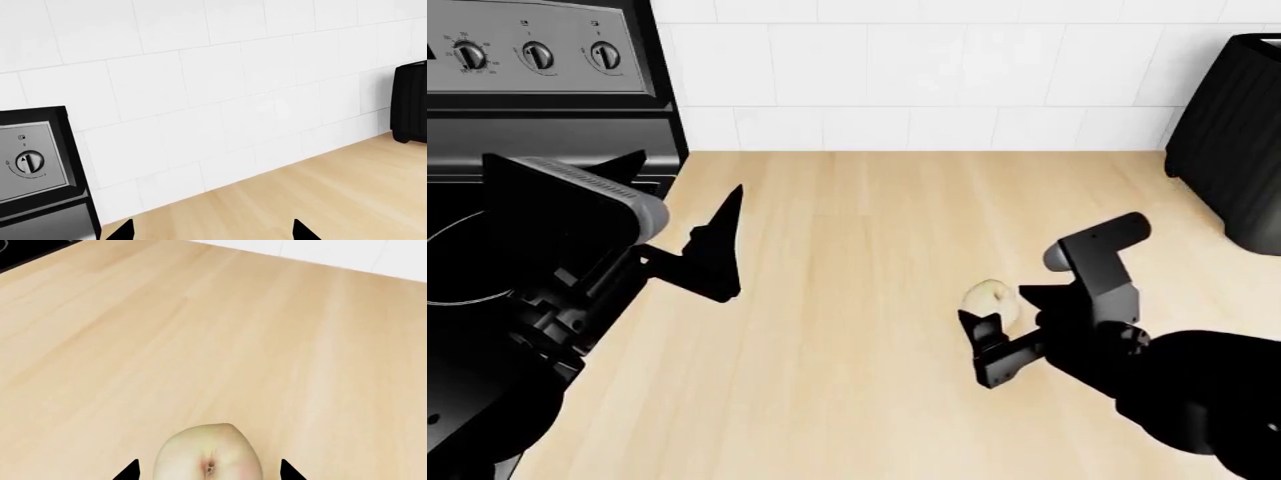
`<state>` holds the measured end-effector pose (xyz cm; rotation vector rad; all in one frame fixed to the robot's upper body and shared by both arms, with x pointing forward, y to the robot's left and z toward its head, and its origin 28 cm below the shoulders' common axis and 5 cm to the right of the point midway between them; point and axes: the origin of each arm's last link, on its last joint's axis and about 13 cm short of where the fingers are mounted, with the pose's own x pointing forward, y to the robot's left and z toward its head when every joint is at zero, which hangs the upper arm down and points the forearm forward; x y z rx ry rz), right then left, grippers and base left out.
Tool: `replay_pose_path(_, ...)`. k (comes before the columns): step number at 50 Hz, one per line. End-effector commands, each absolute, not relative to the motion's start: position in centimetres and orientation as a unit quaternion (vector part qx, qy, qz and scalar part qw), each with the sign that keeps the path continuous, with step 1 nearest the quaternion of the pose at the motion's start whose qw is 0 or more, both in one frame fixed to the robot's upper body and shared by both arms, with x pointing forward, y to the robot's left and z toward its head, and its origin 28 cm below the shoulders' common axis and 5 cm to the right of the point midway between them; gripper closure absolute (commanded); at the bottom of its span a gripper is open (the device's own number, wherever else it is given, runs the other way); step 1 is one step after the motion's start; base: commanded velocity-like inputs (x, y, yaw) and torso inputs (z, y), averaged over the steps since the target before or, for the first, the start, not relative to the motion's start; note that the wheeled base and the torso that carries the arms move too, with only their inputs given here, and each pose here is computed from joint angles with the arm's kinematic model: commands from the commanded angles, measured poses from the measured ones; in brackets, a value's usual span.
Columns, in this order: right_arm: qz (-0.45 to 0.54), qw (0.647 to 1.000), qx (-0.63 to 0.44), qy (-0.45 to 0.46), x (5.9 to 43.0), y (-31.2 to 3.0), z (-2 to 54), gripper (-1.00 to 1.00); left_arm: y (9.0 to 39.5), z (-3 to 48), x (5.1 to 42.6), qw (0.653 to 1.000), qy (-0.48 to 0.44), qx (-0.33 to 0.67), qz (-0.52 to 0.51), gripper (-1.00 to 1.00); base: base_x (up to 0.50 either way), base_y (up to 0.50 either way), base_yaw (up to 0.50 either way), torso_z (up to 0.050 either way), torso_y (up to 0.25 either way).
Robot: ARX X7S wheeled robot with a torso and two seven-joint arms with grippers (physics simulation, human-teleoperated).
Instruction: Pick the lemon, apricot from the counter and place them in the cabinet. Then close the cabinet.
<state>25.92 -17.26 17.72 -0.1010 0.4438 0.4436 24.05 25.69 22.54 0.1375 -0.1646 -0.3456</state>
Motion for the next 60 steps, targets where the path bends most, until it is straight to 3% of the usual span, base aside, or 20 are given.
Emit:
replay_pose_path(1,0.219,0.947,-0.053,0.228,26.3,-17.0,17.6,-1.0,25.7,22.6,24.0,0.979,-0.082,0.068,-0.172,-1.0,0.0,0.0,0.0,0.0,0.0)
replay_pose_path(17,0.223,0.941,-0.059,0.248,26.9,-16.7,17.0,-1.0,25.8,22.5,24.0,0.98,-0.083,0.067,-0.171,-1.0,0.0,0.0,0.0,0.0,0.0)
replay_pose_path(18,0.223,0.941,-0.059,0.247,26.8,-16.7,17.0,1.0,25.8,22.5,24.0,0.98,-0.082,0.066,-0.171,-1.0,0.0,0.0,0.0,0.0,0.0)
replay_pose_path(28,0.217,0.952,-0.065,0.206,26.8,-16.6,19.1,1.0,25.7,22.5,24.0,0.98,-0.082,0.067,-0.171,-1.0,0.0,0.0,0.0,0.0,0.0)
replay_pose_path(40,0.208,0.972,-0.093,0.05,25.5,-15.1,26.5,1.0,25.6,22.4,24.0,0.979,-0.081,0.067,-0.174,-1.0,0.0,0.0,0.0,0.0,0.0)
replay_pose_path(60,0.264,0.939,-0.164,-0.147,25.4,-9.7,35.1,1.0,25.2,22.9,22.9,0.975,-0.1,0.063,-0.188,-1.0,0.0,0.0,0.0,0.0,0.0)
